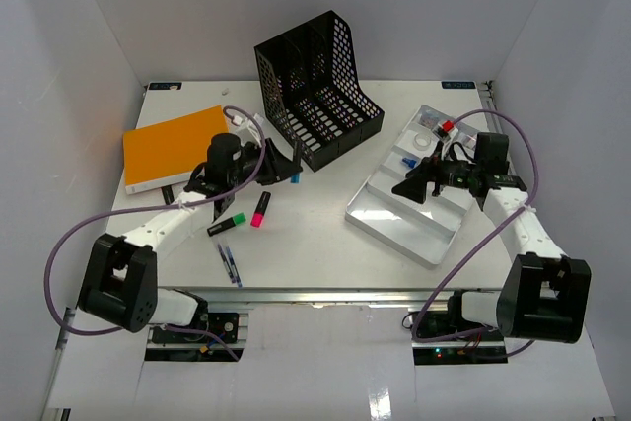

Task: Organize the desk

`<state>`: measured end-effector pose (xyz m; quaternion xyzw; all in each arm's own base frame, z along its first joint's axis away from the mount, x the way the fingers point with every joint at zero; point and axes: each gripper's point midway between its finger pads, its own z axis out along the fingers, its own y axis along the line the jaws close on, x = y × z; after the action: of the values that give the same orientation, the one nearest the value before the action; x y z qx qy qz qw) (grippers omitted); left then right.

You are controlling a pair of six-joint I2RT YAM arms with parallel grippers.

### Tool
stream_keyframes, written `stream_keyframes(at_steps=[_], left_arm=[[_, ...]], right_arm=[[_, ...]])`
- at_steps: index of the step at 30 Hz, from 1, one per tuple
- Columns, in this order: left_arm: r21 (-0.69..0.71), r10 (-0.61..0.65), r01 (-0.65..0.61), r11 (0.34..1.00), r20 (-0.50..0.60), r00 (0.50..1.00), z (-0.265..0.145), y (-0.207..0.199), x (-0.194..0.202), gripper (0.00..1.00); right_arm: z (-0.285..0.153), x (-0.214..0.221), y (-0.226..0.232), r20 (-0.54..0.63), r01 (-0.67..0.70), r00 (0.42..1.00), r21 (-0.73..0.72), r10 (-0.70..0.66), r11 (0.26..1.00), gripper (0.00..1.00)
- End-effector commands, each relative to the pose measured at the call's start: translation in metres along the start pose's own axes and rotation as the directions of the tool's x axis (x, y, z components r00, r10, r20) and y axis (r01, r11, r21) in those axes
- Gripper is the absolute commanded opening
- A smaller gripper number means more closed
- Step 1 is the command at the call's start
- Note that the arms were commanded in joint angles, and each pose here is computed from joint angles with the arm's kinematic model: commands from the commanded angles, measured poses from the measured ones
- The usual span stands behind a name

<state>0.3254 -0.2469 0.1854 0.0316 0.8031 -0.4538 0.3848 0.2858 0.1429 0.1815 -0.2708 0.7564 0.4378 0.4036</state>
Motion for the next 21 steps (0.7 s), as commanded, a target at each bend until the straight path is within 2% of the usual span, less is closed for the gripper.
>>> stream_keyframes(at_steps=[1,5,7,11,14,19,21], left_arm=[[0.396,0.055,-0.058,0.916,0.02,0.998,-0.001,-0.088,0.023,0.13],[0.421,0.065,-0.071,0.904,0.028,0.997,0.016,-0.113,0.039,0.13],[0.412,0.059,-0.075,0.908,0.052,0.997,0.022,-0.115,0.037,0.13],[0.416,0.054,-0.074,0.906,0.059,0.997,0.032,-0.121,0.038,0.13],[0.417,0.061,-0.075,0.906,0.046,0.997,0.041,-0.125,0.042,0.13],[0.408,0.072,-0.081,0.909,0.037,0.997,0.056,-0.129,0.04,0.13],[0.405,0.077,-0.081,0.911,0.028,0.997,0.06,-0.13,0.041,0.13]], right_arm=[[0.032,-0.046,0.041,0.038,-0.074,0.996,-0.114,0.079,0.991,0.98],[0.064,-0.058,0.056,0.018,-0.115,0.993,-0.022,0.116,0.993,0.98],[0.073,-0.062,0.064,0.037,-0.14,0.989,-0.033,0.141,0.99,0.98],[0.082,-0.062,0.049,0.064,-0.211,0.976,0.029,0.208,0.977,0.96],[0.086,-0.062,0.047,0.055,-0.239,0.97,0.025,0.237,0.971,0.95],[0.093,-0.063,0.042,0.06,-0.237,0.97,0.042,0.234,0.971,0.88],[0.095,-0.063,0.04,0.056,-0.239,0.97,0.043,0.237,0.97,0.8]])
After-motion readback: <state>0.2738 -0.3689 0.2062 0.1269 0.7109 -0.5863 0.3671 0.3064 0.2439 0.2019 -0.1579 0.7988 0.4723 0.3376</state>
